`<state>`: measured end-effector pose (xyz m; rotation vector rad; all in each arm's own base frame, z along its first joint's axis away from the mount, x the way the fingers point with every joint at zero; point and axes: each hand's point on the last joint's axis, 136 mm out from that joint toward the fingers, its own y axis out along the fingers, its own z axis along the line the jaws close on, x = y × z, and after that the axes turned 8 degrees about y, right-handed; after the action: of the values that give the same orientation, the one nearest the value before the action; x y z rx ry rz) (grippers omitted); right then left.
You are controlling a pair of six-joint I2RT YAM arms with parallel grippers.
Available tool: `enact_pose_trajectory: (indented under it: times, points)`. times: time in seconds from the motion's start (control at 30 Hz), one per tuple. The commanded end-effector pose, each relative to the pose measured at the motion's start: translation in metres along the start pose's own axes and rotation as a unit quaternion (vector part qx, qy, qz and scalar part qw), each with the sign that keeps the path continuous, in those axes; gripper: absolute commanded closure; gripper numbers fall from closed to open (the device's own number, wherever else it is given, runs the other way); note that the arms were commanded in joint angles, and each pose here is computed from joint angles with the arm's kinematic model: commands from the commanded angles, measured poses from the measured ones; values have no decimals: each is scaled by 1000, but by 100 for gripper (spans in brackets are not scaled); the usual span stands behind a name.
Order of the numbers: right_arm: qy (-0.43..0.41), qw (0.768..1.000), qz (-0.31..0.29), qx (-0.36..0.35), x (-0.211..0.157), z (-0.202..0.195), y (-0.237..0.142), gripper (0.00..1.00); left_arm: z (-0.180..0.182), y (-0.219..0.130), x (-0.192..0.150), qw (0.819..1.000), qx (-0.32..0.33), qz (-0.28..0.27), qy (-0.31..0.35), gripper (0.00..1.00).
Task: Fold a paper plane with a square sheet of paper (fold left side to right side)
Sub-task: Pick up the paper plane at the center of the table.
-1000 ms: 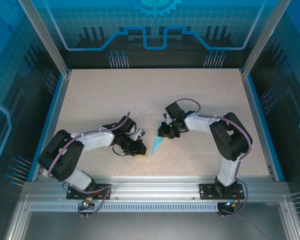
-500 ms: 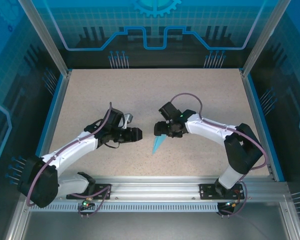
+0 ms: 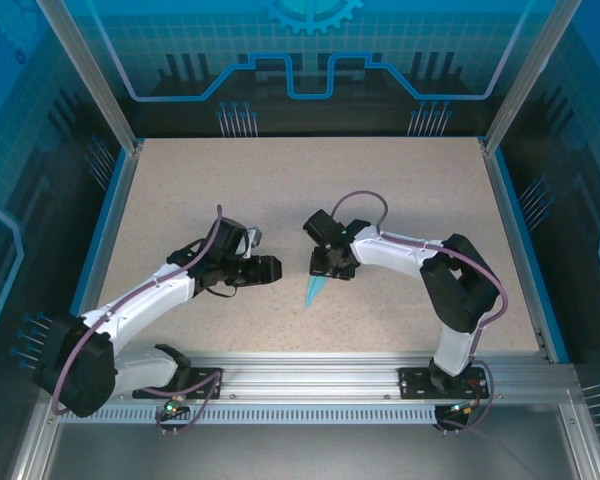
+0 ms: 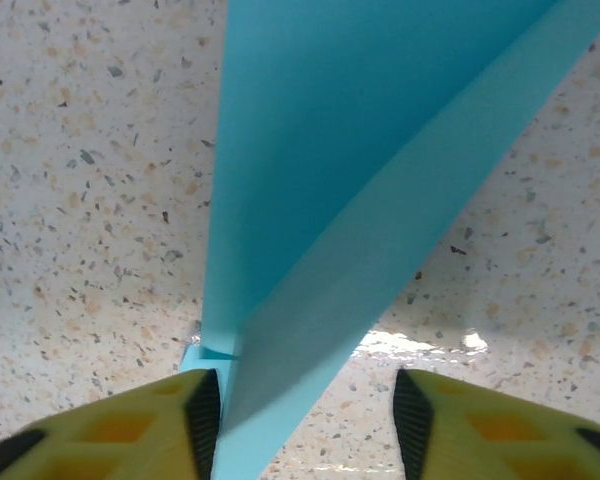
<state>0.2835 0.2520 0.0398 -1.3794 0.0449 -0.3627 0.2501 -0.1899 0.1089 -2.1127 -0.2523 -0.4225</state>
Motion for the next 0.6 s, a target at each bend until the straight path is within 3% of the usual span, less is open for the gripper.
enact_pose_trajectory:
  times: [0.0, 0.1, 0.23, 0.57]
  points:
    - [1, 1000, -4, -7, -1, 4, -7, 66, 7, -3, -4, 1000, 12, 2, 7, 31]
    - [-8, 1000, -7, 9, -2, 10, -16, 86, 6, -4, -1, 1000, 13, -3, 6, 31]
    - [-30, 999, -17, 40, -2, 24, -38, 99, 4, -10, 6, 1000, 10, -19, -1, 30]
    - [-90, 979, -18, 183, -19, 70, -89, 100, 14, -41, 26, 995, 53, -83, -19, 26]
